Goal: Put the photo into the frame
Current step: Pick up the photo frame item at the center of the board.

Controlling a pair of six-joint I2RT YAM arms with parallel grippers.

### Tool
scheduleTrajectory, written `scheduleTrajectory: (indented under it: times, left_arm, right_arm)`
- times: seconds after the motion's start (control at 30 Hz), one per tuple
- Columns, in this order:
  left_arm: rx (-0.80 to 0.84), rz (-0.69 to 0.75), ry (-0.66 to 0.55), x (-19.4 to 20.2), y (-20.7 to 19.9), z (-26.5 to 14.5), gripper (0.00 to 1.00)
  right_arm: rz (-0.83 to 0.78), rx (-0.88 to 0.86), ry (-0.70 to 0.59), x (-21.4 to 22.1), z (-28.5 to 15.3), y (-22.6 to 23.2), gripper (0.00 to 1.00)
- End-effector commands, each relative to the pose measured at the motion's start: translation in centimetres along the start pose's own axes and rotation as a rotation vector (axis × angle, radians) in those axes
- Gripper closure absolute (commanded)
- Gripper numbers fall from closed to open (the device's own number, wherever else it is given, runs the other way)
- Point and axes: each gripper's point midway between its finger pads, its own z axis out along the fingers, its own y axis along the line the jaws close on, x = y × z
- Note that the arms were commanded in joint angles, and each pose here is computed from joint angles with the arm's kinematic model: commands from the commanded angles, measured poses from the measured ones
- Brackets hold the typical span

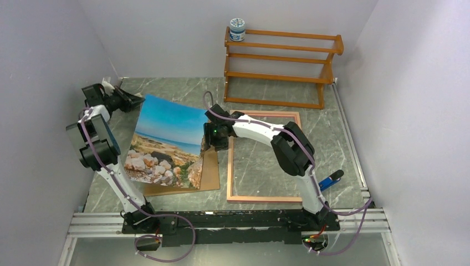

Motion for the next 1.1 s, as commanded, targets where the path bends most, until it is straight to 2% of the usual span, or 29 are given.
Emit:
scheduleTrajectory:
  times: [0.0,0.17,0.33,0.63,1.07]
  left_arm:
    - [-0.045,0.224,-0.074,-2.3,-6.8,-3.3,0.97]
    - [-0.141,0.302,-0.159,-4.0,-10.1,-6.0,0.98]
    - [-0.196,0.396,-0.194,-4.6,-13.2,-7.6,0.97]
    - [-0.319,0.466,-0.252,-6.1,-15.0,-9.8,0.97]
    - [-0.485,0.693,-0.467,-9.5,-22.4,-18.3,0.97]
  right_arm:
    - [-0.012,-0.039,-0.087,-2.4,-4.7,1.1,0.47]
    - [-0.013,-0.046,-0.123,-3.0,-6.4,1.2,0.46]
    - [-0.002,-0.049,-0.14,-3.3,-7.2,0.8,0.46]
    - [0.001,-0.065,-0.157,-3.4,-8.2,0.8,0.46]
    - [0.021,-0.224,-0.231,-5.9,-12.8,3.4,0.46]
